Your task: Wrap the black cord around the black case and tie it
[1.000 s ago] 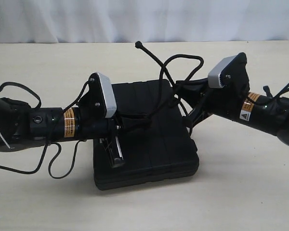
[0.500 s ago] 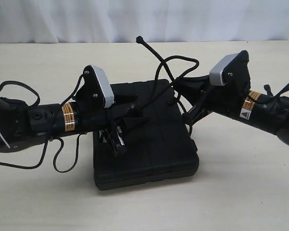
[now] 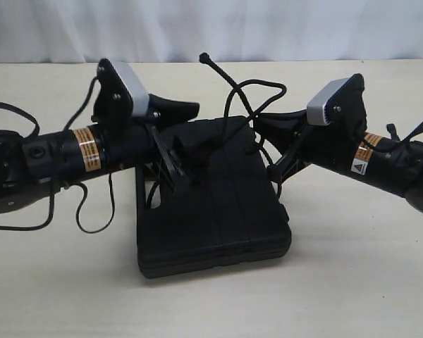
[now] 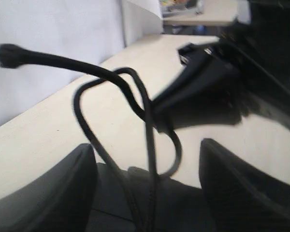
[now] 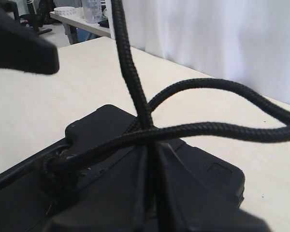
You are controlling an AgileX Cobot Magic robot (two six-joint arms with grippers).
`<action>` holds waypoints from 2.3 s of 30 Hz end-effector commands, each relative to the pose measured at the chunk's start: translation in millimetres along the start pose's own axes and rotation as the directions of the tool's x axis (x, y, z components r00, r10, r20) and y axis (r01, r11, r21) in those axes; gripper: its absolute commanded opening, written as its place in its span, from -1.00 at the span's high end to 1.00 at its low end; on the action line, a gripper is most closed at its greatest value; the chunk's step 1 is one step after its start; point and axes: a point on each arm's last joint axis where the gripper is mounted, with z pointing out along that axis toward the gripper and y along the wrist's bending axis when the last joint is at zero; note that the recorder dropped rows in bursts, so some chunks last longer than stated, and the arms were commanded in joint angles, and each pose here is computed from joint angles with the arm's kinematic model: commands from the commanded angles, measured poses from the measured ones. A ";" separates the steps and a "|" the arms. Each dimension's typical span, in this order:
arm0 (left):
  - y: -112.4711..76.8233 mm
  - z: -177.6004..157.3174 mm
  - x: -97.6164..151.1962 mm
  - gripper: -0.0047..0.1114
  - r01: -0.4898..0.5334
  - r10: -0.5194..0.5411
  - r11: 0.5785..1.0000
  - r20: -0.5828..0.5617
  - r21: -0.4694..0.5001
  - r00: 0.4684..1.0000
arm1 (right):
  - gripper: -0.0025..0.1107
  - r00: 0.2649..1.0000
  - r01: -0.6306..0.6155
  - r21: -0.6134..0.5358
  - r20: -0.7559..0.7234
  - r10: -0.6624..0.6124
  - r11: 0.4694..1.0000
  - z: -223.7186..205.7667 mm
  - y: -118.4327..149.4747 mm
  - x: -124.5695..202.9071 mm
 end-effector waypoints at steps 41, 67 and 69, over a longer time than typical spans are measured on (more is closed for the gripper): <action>41.3 66.1 -58.4 0.92 0.451 -0.445 0.892 -0.131 0.025 0.886 | 0.04 0.997 -0.004 0.044 -0.080 0.008 0.999 -1.1 -4.0 3.7; 33.7 49.4 -90.5 0.92 0.395 -0.398 0.889 -0.037 0.229 0.917 | -0.01 0.992 0.126 -0.077 0.037 -0.124 0.989 -17.5 10.0 -23.3; 32.4 49.1 -90.3 0.92 0.386 -0.388 0.890 -0.043 0.242 0.921 | 0.16 0.993 0.115 -0.081 0.033 -0.113 0.990 -13.8 8.0 -19.8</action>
